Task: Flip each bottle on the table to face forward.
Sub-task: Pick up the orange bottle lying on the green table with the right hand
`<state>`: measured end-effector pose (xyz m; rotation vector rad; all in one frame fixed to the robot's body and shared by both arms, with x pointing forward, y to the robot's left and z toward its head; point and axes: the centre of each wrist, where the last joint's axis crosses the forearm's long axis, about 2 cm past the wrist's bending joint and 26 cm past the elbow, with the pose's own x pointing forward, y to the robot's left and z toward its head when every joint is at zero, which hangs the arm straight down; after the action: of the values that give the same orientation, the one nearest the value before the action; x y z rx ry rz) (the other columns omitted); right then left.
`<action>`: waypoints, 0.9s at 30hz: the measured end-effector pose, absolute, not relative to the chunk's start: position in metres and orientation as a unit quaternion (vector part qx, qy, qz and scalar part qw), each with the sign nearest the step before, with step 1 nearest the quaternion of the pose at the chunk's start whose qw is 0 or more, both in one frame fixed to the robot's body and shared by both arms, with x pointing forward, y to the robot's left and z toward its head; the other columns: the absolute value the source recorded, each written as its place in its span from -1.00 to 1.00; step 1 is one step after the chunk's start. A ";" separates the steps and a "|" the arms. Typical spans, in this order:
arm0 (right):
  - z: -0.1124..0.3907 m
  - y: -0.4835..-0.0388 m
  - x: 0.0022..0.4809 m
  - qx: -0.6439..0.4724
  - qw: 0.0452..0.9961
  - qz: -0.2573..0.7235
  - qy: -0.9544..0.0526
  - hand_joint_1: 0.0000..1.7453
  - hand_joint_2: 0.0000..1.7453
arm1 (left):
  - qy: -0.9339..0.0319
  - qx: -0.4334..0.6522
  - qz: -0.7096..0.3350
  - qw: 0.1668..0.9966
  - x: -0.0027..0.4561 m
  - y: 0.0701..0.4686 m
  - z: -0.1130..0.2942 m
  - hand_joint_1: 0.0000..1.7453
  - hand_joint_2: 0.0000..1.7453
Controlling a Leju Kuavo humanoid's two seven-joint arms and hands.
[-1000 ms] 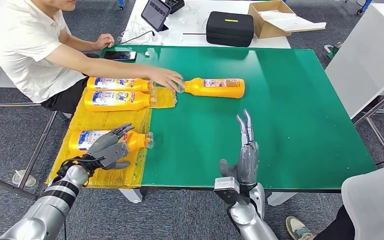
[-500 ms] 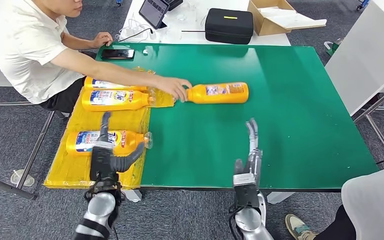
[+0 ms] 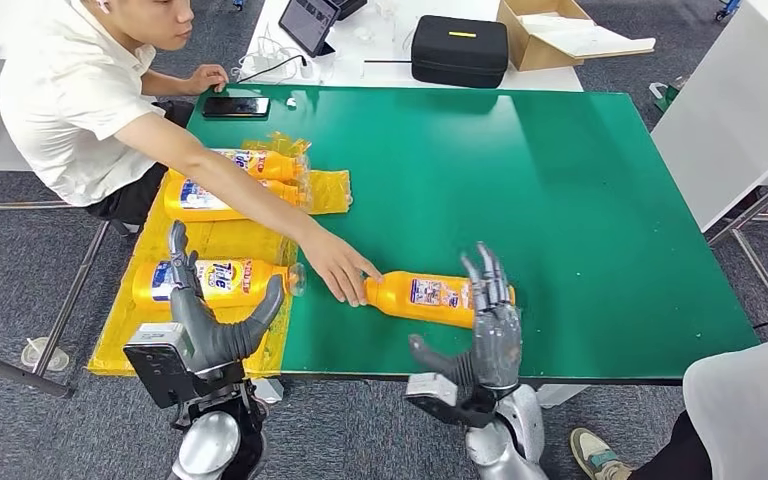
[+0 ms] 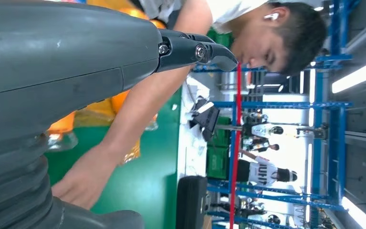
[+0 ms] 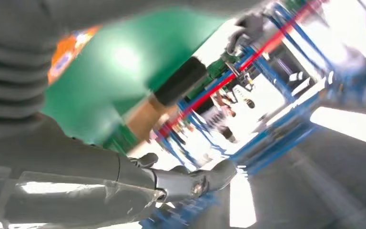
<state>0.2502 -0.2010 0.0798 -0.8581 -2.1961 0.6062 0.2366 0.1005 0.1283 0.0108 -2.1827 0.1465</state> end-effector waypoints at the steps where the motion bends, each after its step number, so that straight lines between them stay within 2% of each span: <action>1: 0.077 -0.208 0.253 -0.352 0.338 0.269 -0.830 -1.00 1.00 | -0.883 -0.008 0.059 0.466 0.236 0.099 0.128 -1.00 1.00; 4: 0.065 -0.231 0.261 -0.407 0.342 0.348 -0.772 -1.00 1.00 | -0.870 -0.042 0.051 0.489 0.232 0.093 0.125 -1.00 1.00; 11: 0.046 -0.262 0.275 -0.437 0.388 0.384 -0.715 -1.00 1.00 | -0.858 -0.062 0.030 0.509 0.225 0.081 0.115 -1.00 1.00; 16: 0.044 -0.266 0.285 -0.444 0.404 0.393 -0.696 -1.00 1.00 | -0.855 -0.070 0.023 0.513 0.225 0.077 0.114 -1.00 1.00; 22: 0.055 -0.254 0.329 -0.429 0.421 0.406 -0.688 -1.00 1.00 | -0.856 -0.080 0.014 0.510 0.230 0.069 0.120 -1.00 1.00; 27: 0.060 -0.246 0.344 -0.417 0.428 0.432 -0.675 -1.00 1.00 | -0.854 -0.084 0.011 0.513 0.231 0.068 0.121 -1.00 1.00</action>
<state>0.3439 -0.2461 0.0596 -1.0411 -1.6865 1.0801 0.2311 0.0685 0.1213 -0.2018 -2.0535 0.0258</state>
